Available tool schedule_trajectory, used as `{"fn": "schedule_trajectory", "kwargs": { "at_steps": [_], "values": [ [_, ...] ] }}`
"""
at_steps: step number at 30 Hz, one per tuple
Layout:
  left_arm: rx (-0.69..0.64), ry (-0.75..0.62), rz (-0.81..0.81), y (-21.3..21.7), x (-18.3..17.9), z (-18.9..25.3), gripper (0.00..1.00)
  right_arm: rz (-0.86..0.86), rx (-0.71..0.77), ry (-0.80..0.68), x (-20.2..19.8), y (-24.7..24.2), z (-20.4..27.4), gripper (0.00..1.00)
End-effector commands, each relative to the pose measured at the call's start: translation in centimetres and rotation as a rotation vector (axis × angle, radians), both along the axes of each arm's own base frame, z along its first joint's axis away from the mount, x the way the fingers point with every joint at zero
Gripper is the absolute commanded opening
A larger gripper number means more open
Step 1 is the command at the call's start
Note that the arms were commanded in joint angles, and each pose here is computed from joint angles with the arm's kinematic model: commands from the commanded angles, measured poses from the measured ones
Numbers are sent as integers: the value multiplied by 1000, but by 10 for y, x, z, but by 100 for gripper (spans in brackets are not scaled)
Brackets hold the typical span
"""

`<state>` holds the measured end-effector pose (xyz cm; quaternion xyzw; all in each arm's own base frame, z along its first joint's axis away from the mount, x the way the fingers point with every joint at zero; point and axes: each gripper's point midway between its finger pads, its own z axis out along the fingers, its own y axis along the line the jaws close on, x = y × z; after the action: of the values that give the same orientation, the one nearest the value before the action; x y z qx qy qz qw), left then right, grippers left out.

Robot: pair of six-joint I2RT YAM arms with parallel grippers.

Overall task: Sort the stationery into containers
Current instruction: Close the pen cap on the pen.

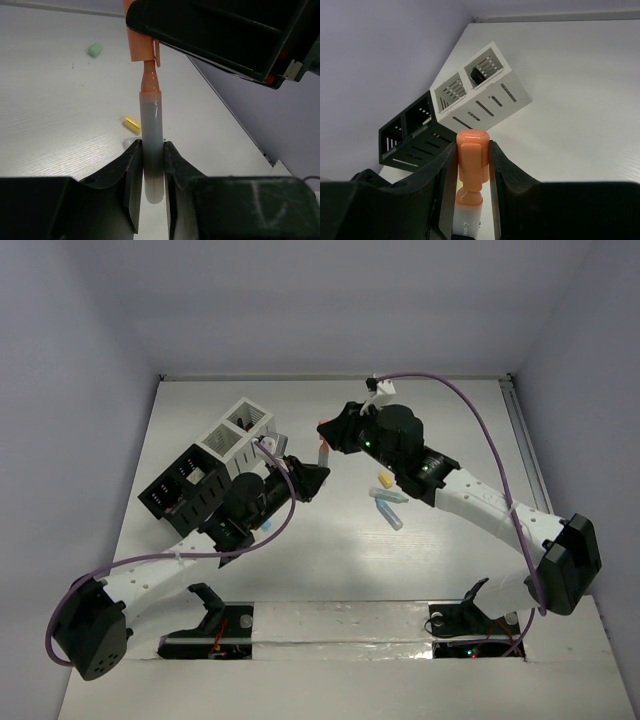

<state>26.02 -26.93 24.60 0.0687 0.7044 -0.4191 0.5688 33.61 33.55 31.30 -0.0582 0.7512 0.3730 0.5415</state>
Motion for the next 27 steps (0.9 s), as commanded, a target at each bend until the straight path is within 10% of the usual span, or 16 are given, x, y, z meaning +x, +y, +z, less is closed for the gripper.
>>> {"fn": "schedule_trajectory", "kwargs": {
  "at_steps": [1,27],
  "values": [
    [-91,-96,5,1,0,39,0,26,54,-12,-5,5,4,14],
    [-104,-167,106,0,28,68,0,62,95,2,-22,-1,-2,12]
  ]
}}
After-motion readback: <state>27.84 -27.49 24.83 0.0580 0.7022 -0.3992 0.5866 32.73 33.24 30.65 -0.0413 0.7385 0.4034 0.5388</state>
